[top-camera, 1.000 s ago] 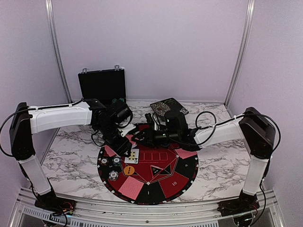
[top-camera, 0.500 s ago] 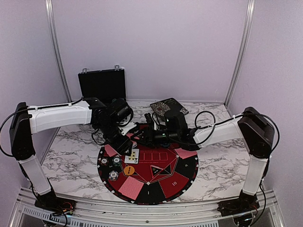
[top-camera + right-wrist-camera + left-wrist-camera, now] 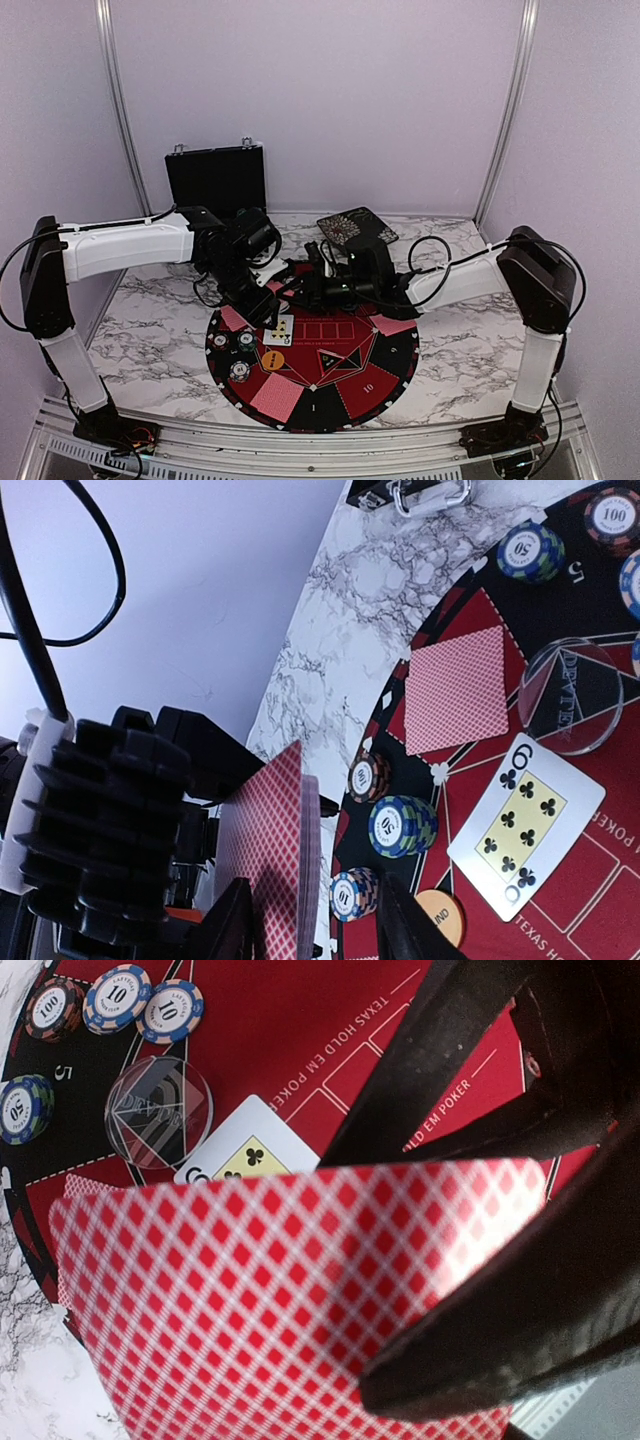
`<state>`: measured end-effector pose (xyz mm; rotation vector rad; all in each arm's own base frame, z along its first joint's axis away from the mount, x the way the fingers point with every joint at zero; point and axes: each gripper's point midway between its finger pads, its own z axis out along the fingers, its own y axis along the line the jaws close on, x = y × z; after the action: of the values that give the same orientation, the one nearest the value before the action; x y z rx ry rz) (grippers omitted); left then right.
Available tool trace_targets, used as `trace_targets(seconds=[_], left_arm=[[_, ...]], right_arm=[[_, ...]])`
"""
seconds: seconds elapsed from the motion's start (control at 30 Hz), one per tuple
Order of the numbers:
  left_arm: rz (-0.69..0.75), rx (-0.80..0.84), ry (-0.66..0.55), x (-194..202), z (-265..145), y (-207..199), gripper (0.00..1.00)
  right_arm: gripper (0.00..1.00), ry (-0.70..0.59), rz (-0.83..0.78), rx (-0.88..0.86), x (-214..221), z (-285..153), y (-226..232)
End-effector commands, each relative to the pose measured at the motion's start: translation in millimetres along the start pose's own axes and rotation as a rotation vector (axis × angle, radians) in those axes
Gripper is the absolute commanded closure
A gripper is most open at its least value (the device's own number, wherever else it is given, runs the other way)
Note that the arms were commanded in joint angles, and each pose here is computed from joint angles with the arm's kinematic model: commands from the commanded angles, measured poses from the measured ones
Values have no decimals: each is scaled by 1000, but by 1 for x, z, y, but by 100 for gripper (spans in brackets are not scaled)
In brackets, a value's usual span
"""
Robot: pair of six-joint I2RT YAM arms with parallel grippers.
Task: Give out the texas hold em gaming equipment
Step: Adjust the poker card at the face-down deck piles.
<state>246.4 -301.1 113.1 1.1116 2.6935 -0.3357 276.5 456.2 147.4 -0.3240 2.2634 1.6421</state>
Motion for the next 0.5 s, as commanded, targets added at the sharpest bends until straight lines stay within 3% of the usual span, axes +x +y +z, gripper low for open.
trace_targets(seconds=[0.0, 0.47], left_arm=[[5, 15, -20, -8, -7, -3, 66], [5, 14, -13, -6, -5, -3, 66]], right_arm=[[61, -47, -22, 2, -14, -9, 7], [62, -68, -34, 2, -21, -15, 13]])
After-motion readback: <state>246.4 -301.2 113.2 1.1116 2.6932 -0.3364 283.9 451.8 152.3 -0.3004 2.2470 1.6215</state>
